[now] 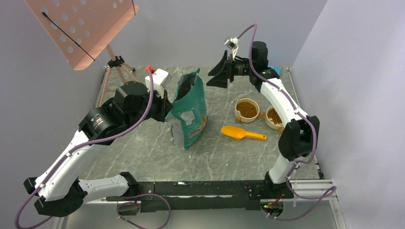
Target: Serve the pet food
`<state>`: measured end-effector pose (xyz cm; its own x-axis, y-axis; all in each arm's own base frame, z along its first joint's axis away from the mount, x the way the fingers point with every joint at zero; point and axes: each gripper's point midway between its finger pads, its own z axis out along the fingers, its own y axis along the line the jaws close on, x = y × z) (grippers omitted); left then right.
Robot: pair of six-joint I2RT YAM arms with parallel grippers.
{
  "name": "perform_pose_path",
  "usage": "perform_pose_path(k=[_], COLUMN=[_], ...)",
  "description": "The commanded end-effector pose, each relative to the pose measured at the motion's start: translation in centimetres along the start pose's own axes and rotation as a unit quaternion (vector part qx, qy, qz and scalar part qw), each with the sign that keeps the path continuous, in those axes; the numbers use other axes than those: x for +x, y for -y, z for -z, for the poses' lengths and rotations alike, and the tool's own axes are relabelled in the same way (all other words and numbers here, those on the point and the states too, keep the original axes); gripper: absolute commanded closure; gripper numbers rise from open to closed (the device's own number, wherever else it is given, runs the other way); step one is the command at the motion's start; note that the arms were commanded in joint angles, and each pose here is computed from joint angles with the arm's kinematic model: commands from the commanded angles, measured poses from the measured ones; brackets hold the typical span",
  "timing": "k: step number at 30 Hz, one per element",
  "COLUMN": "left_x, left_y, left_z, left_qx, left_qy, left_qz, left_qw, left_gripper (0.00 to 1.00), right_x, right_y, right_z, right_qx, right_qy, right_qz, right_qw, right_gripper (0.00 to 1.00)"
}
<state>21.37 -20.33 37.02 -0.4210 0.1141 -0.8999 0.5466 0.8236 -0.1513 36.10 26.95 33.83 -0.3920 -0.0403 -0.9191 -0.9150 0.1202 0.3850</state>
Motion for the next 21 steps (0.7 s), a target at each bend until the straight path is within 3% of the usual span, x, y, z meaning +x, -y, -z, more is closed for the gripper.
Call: perform_pose_path(k=[1, 15, 19, 21], left_x=[-1.8, -1.7, -1.7, -1.7], left_y=[-0.1, -0.4, -0.5, -0.7], left_z=[2.1, 1.7, 1.3, 1.1], left_qx=[0.0, -0.013, -0.02, -0.023], left_qy=[0.029, 0.017, 0.016, 0.015], left_qz=[-0.002, 0.013, 0.012, 0.012], left_qw=[1.0, 1.0, 1.0, 1.0], left_gripper=[1.0, 1.0, 1.0, 1.0], right_x=[-2.7, -1.9, -2.2, -2.9], right_y=[-2.7, -2.4, -1.5, -0.6], right_z=[-1.6, -5.0, -6.1, -6.6], right_qx=[-0.095, -0.226, -0.212, -0.166], right_qy=[0.011, 0.012, 0.032, 0.047], right_qz=[0.096, 0.088, 0.045, 0.027], right_qw=[0.991, 0.97, 0.976, 0.985], right_gripper=[0.03, 0.1, 0.15, 0.15])
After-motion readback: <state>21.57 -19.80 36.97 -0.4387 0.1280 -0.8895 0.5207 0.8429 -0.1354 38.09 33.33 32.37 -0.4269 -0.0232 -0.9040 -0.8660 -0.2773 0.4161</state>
